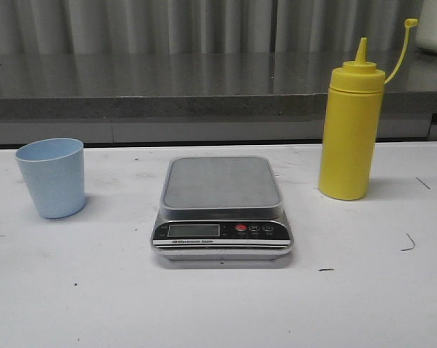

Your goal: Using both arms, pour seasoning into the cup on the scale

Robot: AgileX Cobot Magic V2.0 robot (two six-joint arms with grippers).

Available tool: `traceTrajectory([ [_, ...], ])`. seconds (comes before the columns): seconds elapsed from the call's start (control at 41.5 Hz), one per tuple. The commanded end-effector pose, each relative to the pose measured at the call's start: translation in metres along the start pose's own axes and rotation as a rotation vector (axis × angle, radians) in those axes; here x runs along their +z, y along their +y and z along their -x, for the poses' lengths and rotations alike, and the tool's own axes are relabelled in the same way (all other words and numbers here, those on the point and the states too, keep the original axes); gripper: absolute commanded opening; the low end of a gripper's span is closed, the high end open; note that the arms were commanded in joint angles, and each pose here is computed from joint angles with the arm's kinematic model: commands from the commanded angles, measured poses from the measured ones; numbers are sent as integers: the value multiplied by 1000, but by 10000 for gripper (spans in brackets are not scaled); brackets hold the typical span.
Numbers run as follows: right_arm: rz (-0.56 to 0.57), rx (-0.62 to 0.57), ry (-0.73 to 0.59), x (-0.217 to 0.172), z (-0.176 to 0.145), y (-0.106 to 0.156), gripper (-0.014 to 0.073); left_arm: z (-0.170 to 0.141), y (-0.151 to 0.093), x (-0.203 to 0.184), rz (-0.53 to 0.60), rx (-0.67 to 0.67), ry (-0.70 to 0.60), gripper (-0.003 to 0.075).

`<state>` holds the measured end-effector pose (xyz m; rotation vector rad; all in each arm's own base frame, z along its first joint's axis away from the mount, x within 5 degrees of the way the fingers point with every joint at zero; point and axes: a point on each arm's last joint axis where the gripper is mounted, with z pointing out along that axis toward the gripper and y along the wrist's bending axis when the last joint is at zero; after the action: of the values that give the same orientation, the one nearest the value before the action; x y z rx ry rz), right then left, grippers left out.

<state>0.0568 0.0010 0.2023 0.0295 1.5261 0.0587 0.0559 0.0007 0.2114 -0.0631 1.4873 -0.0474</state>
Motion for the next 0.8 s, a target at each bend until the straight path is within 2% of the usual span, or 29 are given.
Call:
traceTrajectory([
  [0.0,1,-9,-102,-2,10,0,-119,1,1,-1,4,-7,-75,-20],
  [0.603,2,-10,-120,-2,12,0,-119,1,1,-1,4,-7,-77,-20],
  [0.772,3,-10,-123,-3,19,1,-119,14,0,-2,3,-7,-156,-20],
])
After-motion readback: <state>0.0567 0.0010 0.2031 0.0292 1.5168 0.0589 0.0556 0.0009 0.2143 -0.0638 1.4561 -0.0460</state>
